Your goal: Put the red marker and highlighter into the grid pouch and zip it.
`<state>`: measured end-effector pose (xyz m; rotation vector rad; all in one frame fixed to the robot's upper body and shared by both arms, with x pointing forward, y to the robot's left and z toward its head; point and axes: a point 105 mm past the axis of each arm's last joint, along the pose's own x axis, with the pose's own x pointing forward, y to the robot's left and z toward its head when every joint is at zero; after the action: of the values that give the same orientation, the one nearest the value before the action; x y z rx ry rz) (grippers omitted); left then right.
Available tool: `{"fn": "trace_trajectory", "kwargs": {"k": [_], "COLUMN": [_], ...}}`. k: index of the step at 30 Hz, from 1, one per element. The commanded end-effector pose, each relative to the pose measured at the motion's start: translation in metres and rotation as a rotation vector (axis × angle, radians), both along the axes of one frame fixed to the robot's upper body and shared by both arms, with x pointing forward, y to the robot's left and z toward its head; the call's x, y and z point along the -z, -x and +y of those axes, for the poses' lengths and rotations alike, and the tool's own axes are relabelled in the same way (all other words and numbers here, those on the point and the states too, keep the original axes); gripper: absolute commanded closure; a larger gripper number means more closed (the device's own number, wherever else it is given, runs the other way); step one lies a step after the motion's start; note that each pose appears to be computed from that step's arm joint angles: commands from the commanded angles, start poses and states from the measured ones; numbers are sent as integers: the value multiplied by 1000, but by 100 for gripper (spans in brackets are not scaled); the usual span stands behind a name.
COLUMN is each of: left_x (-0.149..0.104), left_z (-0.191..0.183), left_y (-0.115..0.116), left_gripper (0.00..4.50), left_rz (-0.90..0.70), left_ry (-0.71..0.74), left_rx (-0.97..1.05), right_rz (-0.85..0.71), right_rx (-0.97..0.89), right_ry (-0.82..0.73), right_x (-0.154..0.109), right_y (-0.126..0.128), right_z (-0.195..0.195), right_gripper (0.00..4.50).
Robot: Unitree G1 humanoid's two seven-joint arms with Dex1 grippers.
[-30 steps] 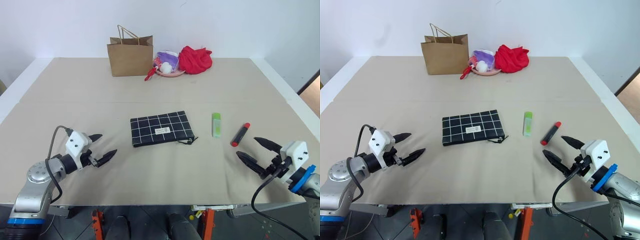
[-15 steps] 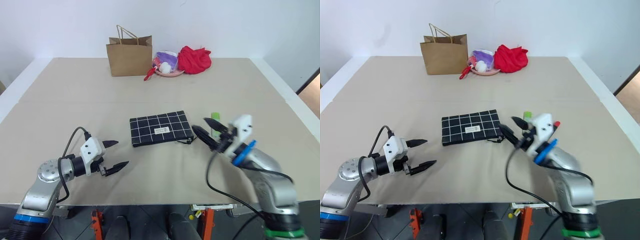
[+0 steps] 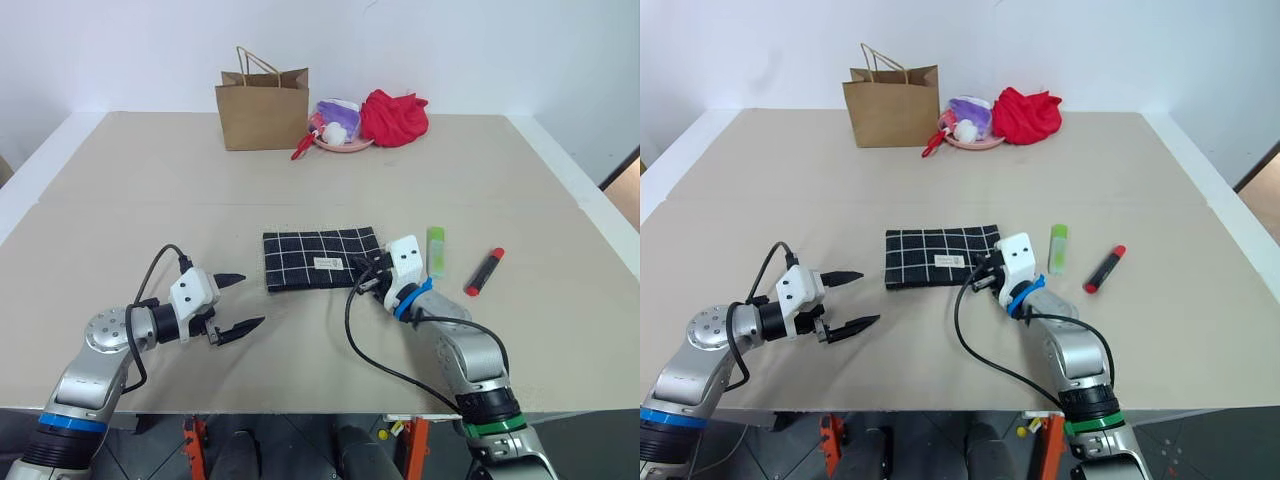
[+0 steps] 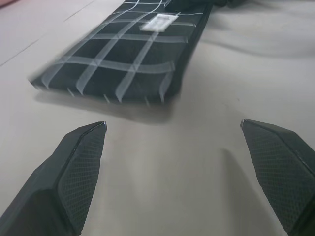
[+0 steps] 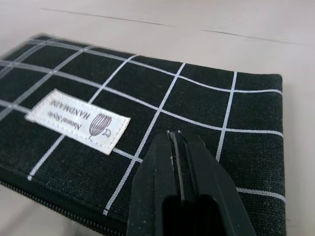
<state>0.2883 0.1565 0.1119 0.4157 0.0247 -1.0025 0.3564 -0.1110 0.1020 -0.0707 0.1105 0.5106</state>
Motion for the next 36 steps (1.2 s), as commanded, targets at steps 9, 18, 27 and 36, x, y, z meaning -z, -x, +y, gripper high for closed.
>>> {"fn": "trace_trajectory", "kwargs": {"k": [9, 18, 27, 36], "left_x": [-19, 0, -1, 6], "left_z": [5, -16, -33, -47], "left_y": [-27, -47, -67, -68], "left_gripper": [0, 0, 0, 50], "left_rz": [-398, -466, -477, -373], "left_ry": [-295, -405, -401, -377], "left_rx": [133, 310, 364, 448], "right_rz": [-1, -34, -45, -54], "right_rx": [14, 7, -2, 4], "right_ry": [-15, -27, -32, -26], "right_x": [1, -5, -7, -9], "right_y": [-4, -1, 3, 6], "right_z": [2, 7, 11, 7], "right_gripper": [442, 442, 442, 450]}}
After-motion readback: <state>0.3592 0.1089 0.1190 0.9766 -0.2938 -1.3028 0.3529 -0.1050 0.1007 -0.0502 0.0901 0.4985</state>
